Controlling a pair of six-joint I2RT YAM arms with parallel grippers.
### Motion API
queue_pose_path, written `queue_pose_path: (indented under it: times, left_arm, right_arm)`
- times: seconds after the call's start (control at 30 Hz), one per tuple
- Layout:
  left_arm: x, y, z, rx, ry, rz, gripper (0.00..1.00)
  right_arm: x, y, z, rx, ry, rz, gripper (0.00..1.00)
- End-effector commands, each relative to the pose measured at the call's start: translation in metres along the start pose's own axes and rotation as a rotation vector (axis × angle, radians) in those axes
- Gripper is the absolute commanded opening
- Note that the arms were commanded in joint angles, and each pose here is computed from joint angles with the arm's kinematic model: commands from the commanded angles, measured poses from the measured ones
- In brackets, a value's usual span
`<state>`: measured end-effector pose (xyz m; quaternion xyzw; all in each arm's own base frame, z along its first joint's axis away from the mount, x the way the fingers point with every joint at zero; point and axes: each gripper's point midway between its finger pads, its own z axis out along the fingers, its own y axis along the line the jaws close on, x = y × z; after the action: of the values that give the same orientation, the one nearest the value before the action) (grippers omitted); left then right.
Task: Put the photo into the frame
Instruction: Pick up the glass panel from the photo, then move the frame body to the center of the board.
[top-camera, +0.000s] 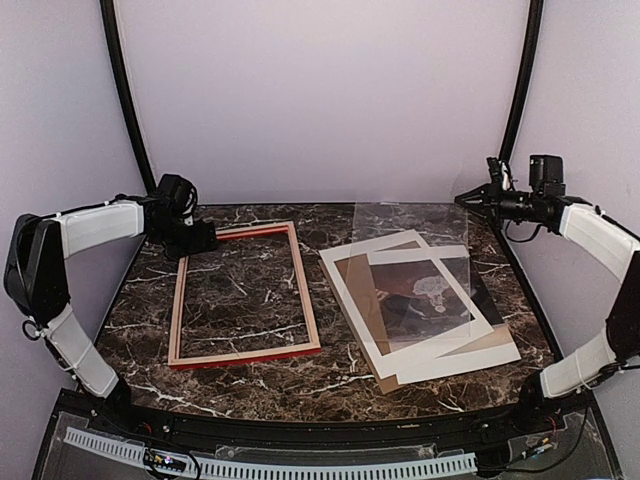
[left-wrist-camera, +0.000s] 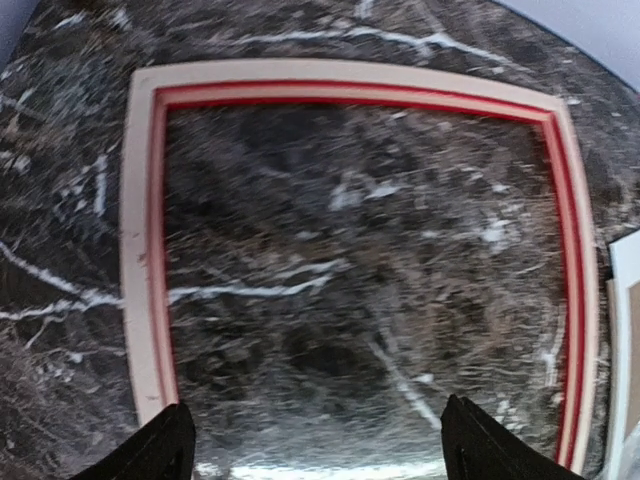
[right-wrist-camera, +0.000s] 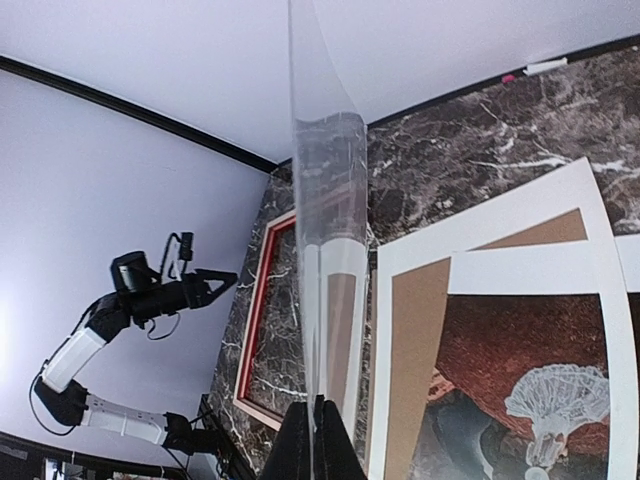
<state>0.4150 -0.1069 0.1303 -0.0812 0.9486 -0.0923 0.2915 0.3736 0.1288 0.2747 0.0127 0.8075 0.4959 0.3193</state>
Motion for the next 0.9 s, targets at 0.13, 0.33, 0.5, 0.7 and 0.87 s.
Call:
queue_pose_path:
  times: [0.13,0.33,0.5,0.7,0.87]
  left_arm:
    - [0.028,0.112,0.02,-0.357,0.179,0.003,0.83]
    - [0.031,0.13,0.044,-0.375,0.254,0.015,0.71]
    - [0.034,0.127,0.058,-0.345,0.287,0.03,0.58]
    - [0.045,0.118,0.067,-0.282,0.304,0.07,0.4]
    - [0.055,0.098,0.071,-0.249,0.317,0.127,0.33]
  right_arm:
    - [-0.019,0.071,-0.014,-0.177,-0.015,-0.079,0.0]
    - [-0.019,0.088,-0.014,-0.23,-0.002,-0.087,0.0]
    - [-0.02,0.103,-0.013,-0.267,0.003,-0.096,0.0]
    - [-0.026,0.122,-0.013,-0.301,-0.004,-0.104,0.0]
    - [-0.03,0.14,-0.008,-0.324,0.002,-0.105,0.0]
